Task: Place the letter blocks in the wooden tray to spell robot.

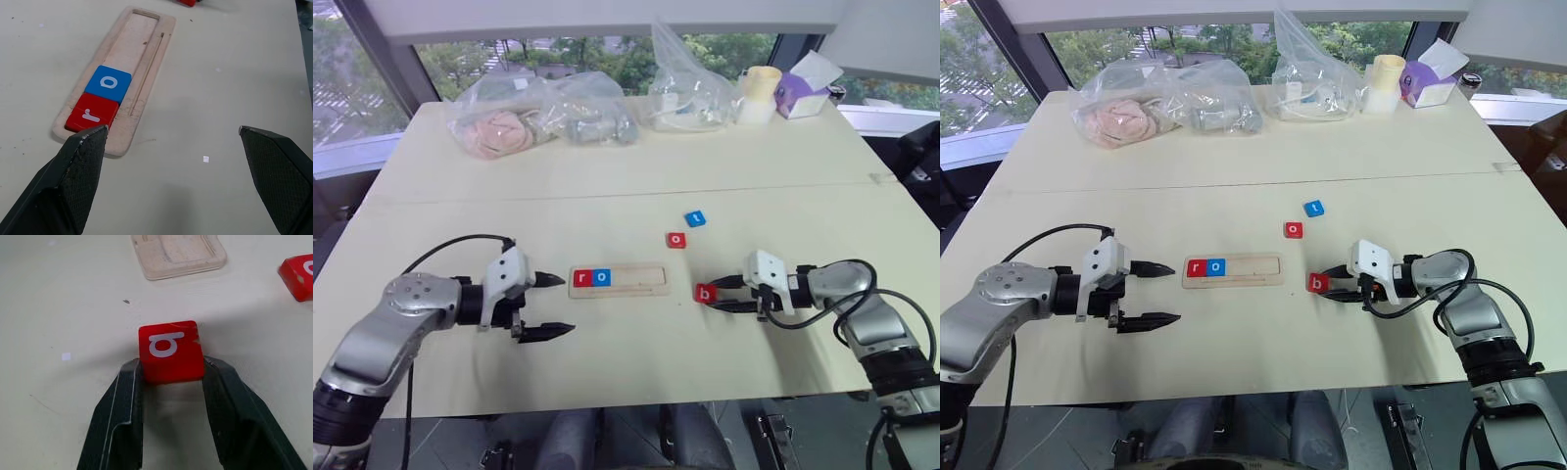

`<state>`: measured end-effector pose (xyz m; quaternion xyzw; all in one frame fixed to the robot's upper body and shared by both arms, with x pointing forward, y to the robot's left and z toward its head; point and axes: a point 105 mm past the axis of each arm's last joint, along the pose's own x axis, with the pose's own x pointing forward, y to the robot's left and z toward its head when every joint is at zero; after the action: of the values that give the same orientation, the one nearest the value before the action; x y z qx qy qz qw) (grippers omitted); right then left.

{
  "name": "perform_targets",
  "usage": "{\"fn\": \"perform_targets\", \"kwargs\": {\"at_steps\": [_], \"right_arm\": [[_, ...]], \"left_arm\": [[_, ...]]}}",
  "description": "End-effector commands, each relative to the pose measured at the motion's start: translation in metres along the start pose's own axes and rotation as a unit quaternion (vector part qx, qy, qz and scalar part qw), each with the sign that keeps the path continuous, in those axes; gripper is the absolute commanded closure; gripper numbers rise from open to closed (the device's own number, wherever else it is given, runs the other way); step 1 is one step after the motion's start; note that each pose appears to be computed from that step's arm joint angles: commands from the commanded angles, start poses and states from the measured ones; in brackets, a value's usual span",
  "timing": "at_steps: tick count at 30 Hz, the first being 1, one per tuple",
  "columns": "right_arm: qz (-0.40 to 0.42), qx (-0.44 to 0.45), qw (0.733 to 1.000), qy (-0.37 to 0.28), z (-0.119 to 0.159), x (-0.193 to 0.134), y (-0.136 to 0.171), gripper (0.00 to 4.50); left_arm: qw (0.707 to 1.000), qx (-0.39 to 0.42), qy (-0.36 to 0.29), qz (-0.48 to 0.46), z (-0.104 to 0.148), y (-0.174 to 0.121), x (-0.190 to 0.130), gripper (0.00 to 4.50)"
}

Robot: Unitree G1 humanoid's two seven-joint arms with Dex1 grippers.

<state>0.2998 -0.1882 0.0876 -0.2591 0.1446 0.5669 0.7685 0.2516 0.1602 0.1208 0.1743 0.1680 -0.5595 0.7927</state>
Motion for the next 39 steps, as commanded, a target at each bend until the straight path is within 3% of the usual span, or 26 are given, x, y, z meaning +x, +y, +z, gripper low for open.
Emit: {"fn": "perform_targets", "kwargs": {"at_steps": [1,7,11,18,27,38,39], "right_arm": [[-0.017,0.001,1.000,-0.024,0.019,0.003,-0.008,3.36],[0.003,-0.025,0.996,-0.082,0.091,0.035,-0.008,3.36],[0.021,-0.042,0.995,-0.082,0.118,0.069,-0.007,3.36],[0.079,-0.089,0.992,-0.041,0.118,0.112,0.001,3.36],[0.090,-0.114,0.989,-0.036,0.114,0.116,-0.005,3.36],[0.073,-0.094,0.992,-0.035,0.111,0.119,-0.017,3.36],[0.074,-0.093,0.992,-0.035,0.110,0.119,-0.018,2.31]], "left_arm": [[1.000,0.021,-0.001,0.022,0.007,0.007,-0.009,0.00],[0.999,0.015,0.010,0.051,0.006,0.020,-0.022,0.00],[0.998,0.004,0.015,0.059,0.007,0.025,-0.027,0.00],[0.996,-0.003,0.003,0.085,0.011,0.033,-0.031,0.00],[0.998,-0.012,0.007,0.069,0.014,0.017,-0.032,0.00],[0.998,-0.003,-0.001,0.069,0.025,0.019,-0.026,0.00],[0.998,-0.002,-0.001,0.069,0.025,0.020,-0.025,0.00]]}}
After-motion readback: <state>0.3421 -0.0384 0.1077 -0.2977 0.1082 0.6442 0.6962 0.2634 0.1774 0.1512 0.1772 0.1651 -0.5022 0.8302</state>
